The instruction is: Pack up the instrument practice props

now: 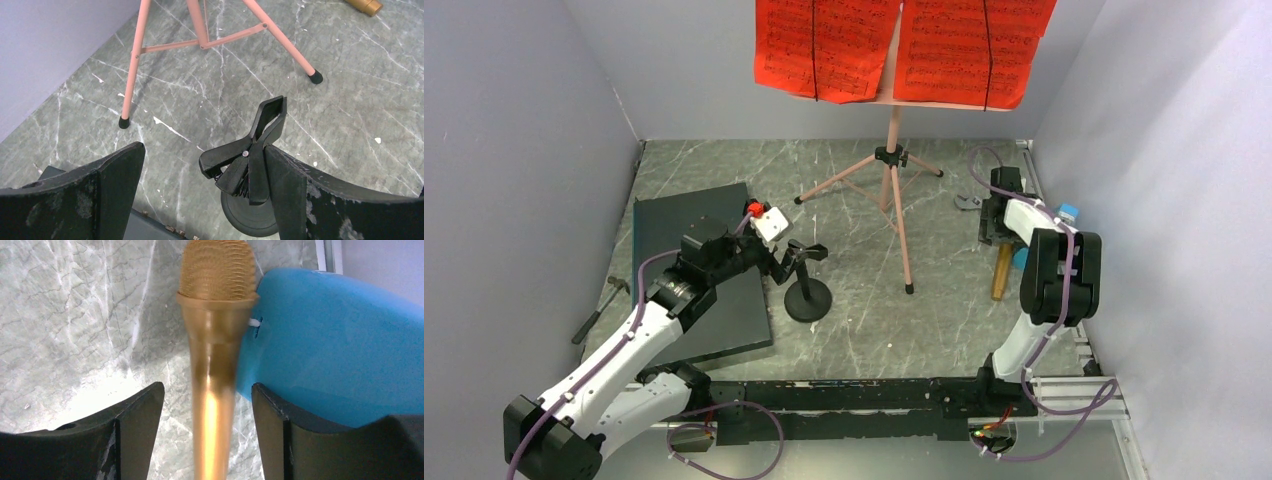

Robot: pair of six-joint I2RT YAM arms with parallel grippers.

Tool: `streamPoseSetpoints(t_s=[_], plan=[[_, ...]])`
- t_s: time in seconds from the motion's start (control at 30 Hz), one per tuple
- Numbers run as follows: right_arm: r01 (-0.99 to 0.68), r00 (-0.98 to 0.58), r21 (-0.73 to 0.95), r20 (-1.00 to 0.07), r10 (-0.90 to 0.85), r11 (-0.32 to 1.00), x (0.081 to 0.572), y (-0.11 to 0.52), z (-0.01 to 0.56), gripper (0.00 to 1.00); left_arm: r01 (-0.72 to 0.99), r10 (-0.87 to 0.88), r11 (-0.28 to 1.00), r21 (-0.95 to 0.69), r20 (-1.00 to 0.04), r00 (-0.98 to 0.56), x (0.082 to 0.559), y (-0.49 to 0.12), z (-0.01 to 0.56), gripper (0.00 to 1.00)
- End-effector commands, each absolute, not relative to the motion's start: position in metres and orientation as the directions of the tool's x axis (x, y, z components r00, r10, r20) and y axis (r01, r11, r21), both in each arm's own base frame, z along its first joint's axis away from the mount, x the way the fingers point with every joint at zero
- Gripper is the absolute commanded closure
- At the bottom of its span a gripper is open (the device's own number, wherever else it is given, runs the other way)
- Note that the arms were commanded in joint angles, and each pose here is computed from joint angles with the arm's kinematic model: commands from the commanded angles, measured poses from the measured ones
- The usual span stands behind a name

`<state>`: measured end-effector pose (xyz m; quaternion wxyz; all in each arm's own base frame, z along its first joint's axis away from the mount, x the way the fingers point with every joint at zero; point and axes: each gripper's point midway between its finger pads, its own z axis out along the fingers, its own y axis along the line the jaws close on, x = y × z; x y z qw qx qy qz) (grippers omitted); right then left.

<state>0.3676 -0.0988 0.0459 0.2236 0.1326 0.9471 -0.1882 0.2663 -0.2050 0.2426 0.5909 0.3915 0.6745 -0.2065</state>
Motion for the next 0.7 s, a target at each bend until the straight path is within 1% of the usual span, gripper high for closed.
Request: streamPoseSetpoints(t_s=[0.0, 0.07, 0.3, 0.33, 0.5, 0.67], plan=[[0.365, -0.813, -0.256, -0.556, 0.172, 0.895, 0.382, -0.098, 0.083, 0.3, 0.76, 0.234, 0.617, 0.205, -0.97, 0.072, 0.268, -0.208, 0.271, 0.06], [0.356, -0.799, -0.231, -0.578, 0.166, 0.905, 0.382, -0.091, 0.095, 0.27, 0.76, 0.233, 0.618, 0.201, -0.97, 0.067, 0.269, -0.208, 0.27, 0.06], [0.297, -0.687, -0.158, -0.72, 0.096, 0.942, 0.378, -0.055, 0.162, 0.21, 0.771, 0.22, 0.609, 0.184, -0.974, 0.059, 0.267, -0.211, 0.27, 0.06], [0.259, -0.649, -0.144, -0.758, 0.062, 0.955, 0.374, -0.04, 0.179, 0.19, 0.774, 0.217, 0.608, 0.179, -0.975, 0.055, 0.267, -0.212, 0.271, 0.06], [0.157, -0.512, -0.092, -0.859, 0.001, 0.983, 0.357, 0.0, 0.225, 0.16, 0.772, 0.215, 0.611, 0.177, -0.975, 0.053, 0.267, -0.212, 0.272, 0.06], [-0.045, -0.377, -0.02, -0.926, -0.036, 0.999, 0.332, 0.05, 0.262, 0.14, 0.762, 0.22, 0.621, 0.18, -0.974, 0.051, 0.267, -0.209, 0.274, 0.06]])
